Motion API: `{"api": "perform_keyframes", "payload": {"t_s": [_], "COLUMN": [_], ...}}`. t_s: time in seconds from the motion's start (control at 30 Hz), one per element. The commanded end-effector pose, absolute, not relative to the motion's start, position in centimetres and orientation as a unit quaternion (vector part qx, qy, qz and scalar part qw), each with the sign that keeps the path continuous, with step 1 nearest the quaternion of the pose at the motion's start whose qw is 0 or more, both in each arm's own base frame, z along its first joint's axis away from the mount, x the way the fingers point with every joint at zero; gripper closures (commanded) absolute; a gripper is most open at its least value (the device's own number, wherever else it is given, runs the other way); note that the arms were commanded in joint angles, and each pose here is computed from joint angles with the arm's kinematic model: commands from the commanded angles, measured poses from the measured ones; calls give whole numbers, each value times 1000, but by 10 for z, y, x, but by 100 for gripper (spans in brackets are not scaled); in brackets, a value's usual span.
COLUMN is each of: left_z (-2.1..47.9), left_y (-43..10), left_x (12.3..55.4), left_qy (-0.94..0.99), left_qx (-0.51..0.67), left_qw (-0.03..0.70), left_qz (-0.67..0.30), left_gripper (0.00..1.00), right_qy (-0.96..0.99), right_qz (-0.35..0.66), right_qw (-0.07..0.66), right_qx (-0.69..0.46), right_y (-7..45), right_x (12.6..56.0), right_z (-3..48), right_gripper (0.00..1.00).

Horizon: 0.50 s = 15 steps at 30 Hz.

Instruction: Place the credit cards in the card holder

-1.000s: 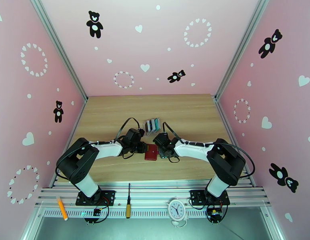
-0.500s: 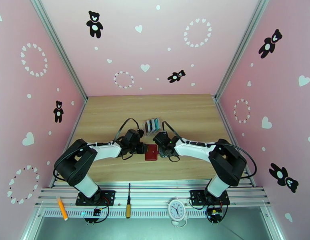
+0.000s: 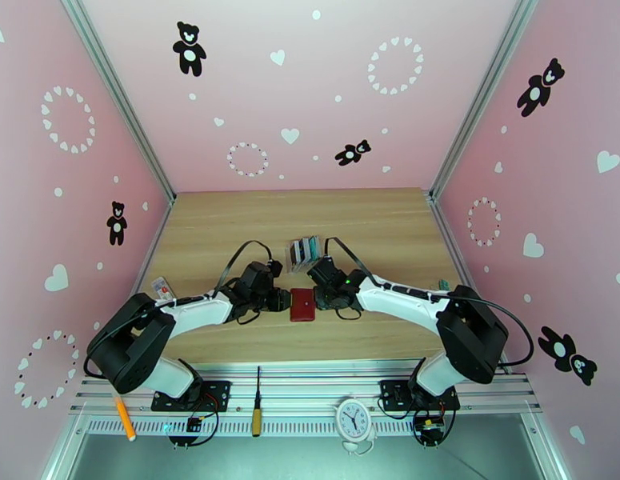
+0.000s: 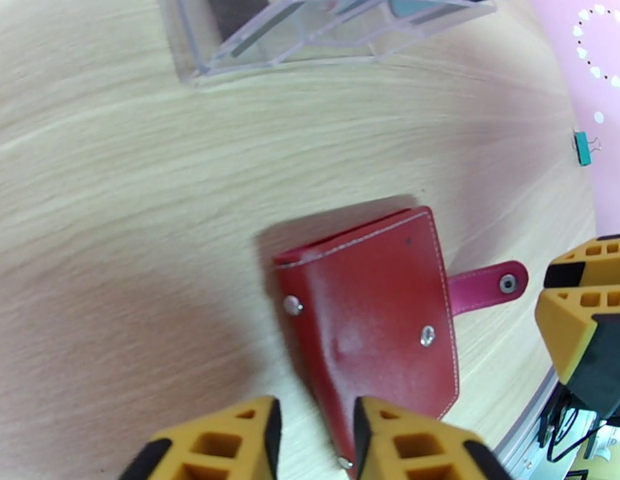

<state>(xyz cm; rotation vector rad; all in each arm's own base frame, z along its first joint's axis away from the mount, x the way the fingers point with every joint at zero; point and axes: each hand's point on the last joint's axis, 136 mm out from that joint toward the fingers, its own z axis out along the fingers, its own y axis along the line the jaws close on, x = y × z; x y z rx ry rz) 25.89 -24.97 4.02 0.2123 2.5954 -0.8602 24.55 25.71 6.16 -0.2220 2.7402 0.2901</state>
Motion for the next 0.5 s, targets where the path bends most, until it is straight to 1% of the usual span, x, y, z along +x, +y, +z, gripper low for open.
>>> {"api": "perform_keyframes", "payload": {"t_s": [0.0,0.2,0.47], "left_z": [39,39,32], "left_y": [-254,-260,-265], "left_x": [256,253,251], "left_qy": [923,921,922], "left_qx": [82,91,94], "left_qw": [188,179,161], "left_qz": [-324,-333,-338], "left_gripper": [72,75,75], "right_qy": [966,963,968], "right_qz": [149,176,163], "right_qw": [192,181,165], "right_qx": [-90,-99,-94], "right_y": [278,292,291], "right_x": [246,243,246], "right_z": [79,76,56], "right_gripper": [77,79,78]}}
